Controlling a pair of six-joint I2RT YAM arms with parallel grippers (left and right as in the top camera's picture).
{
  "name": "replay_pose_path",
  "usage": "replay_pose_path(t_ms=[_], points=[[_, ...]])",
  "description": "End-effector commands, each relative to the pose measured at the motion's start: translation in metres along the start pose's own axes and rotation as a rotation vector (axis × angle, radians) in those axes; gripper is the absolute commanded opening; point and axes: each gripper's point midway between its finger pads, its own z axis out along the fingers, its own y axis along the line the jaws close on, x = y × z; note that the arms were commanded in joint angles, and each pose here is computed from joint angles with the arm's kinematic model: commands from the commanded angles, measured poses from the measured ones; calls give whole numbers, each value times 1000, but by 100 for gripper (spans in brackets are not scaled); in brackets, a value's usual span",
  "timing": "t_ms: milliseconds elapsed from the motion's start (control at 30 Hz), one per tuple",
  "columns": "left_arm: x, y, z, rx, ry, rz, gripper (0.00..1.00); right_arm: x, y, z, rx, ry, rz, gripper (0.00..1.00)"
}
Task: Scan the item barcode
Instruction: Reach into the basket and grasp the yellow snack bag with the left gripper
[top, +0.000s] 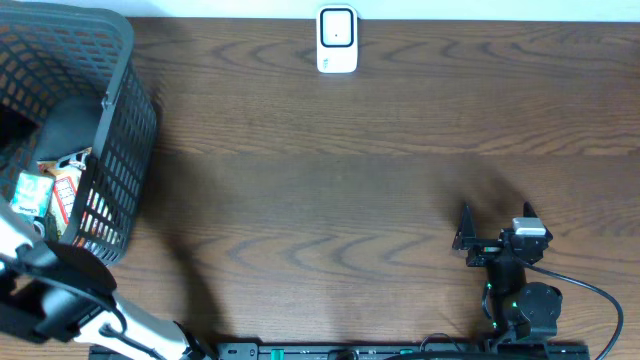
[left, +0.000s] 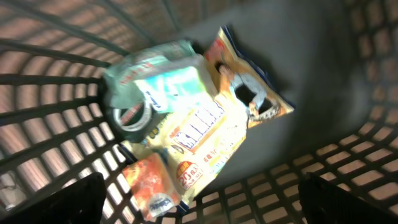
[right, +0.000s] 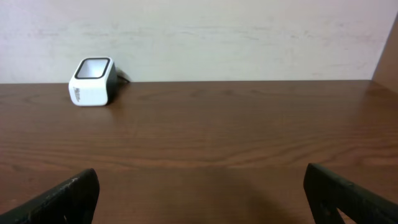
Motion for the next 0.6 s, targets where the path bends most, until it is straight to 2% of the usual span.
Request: replay_pose_path(t_ms=[0,200,400,567], points=[[12,-19,29,3,95,120,98,1,-2,0,8,0,-7,99],[24,-10,68,-199,188,143,98,1,-2,0,8,0,-7,99],[37,-18,94,-259,249,186,98,1,-2,0,8,0,-7,99],[42,-5,108,-438,205,198,98,1,-2,0,8,0,-7,99]])
